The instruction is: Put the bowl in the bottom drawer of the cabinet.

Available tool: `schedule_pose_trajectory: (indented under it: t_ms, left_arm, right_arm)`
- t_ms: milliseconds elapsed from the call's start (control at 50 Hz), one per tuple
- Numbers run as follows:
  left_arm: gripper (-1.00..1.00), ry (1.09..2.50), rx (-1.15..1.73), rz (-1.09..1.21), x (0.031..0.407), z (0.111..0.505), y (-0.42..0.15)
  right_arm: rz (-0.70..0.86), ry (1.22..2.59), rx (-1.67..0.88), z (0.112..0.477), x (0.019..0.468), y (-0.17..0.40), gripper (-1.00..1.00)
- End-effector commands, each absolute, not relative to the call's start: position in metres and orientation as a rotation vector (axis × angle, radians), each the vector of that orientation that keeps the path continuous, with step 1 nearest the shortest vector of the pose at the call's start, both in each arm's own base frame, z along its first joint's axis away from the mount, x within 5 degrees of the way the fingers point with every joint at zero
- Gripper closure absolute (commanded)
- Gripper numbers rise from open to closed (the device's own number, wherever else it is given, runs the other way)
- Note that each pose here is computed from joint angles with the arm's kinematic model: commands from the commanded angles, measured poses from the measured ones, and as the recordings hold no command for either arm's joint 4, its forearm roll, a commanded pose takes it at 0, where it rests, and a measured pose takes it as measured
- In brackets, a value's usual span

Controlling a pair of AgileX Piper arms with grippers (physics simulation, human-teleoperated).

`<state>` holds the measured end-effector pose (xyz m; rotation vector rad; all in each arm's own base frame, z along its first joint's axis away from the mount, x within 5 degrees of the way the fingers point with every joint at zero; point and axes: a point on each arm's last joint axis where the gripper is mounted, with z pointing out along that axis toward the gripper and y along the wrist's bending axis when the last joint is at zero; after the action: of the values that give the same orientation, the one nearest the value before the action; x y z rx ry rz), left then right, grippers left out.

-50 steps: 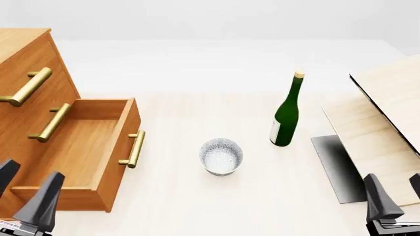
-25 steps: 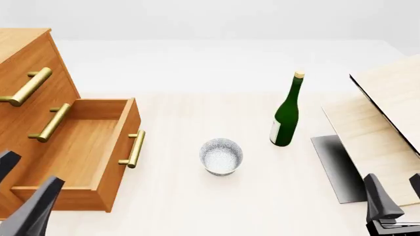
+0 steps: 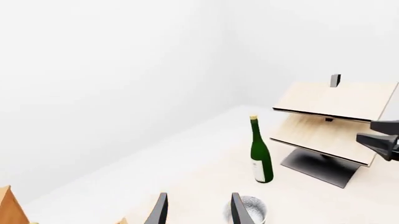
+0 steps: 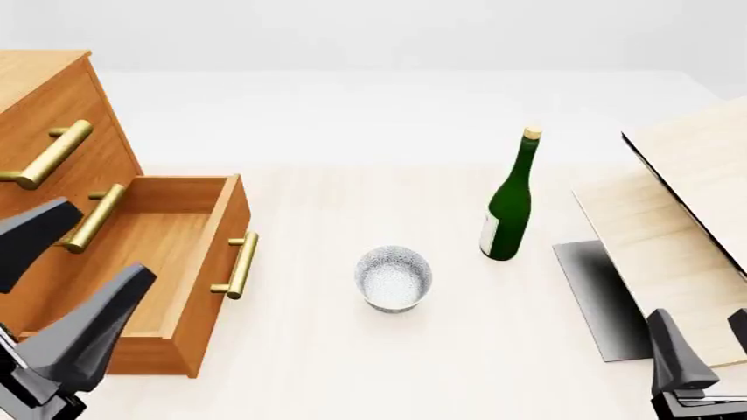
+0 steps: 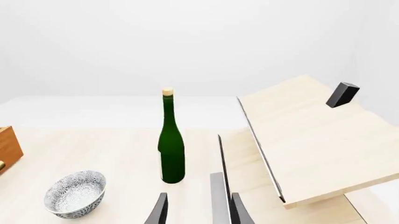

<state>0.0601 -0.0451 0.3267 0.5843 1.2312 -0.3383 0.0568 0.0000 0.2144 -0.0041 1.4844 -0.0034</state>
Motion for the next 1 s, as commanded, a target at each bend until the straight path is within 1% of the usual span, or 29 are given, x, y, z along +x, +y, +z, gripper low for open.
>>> schedule_pose_trajectory:
  t_ms: [20, 60, 160, 240, 320, 420, 520, 840, 1000]
  left_arm:
    - [-1.0, 1.247, 0.683, -0.373, 0.077, 0.353, -0.069]
    - [-1.0, 1.256, 0.668, -0.398, 0.08, 0.362, -0.072]
    - [-1.0, 1.261, 0.717, -0.446, 0.086, 0.369, -0.086]
    - [-1.0, 1.295, 0.705, -0.45, 0.092, 0.376, -0.091]
    - [-1.0, 1.3, 0.704, -0.456, 0.095, 0.382, -0.093]
    - [-1.0, 1.313, 0.737, -0.434, 0.104, 0.397, -0.103]
    - [-1.0, 1.333, 0.723, -0.469, 0.109, 0.413, -0.109]
    - [-1.0, 1.366, 0.795, -0.482, 0.128, 0.43, -0.141]
    - [-1.0, 1.42, 0.832, -0.479, 0.142, 0.437, -0.159]
  right_arm:
    - [-0.003, 1.484, -0.004, 0.214, 0.057, 0.0, -1.0]
    - [-0.003, 1.484, -0.004, 0.214, 0.057, 0.0, -1.0]
    - [-0.003, 1.484, -0.004, 0.214, 0.057, 0.0, -1.0]
    - [-0.003, 1.485, -0.004, 0.214, 0.057, 0.0, -1.0]
    - [-0.003, 1.484, -0.004, 0.214, 0.057, 0.0, -1.0]
    - [-0.004, 1.484, -0.004, 0.214, 0.057, 0.0, -1.0]
    - [-0.003, 1.485, -0.004, 0.214, 0.057, 0.0, -1.0]
    - [-0.003, 1.485, -0.004, 0.214, 0.057, 0.0, -1.0]
    - [-0.003, 1.484, -0.004, 0.214, 0.057, 0.0, -1.0]
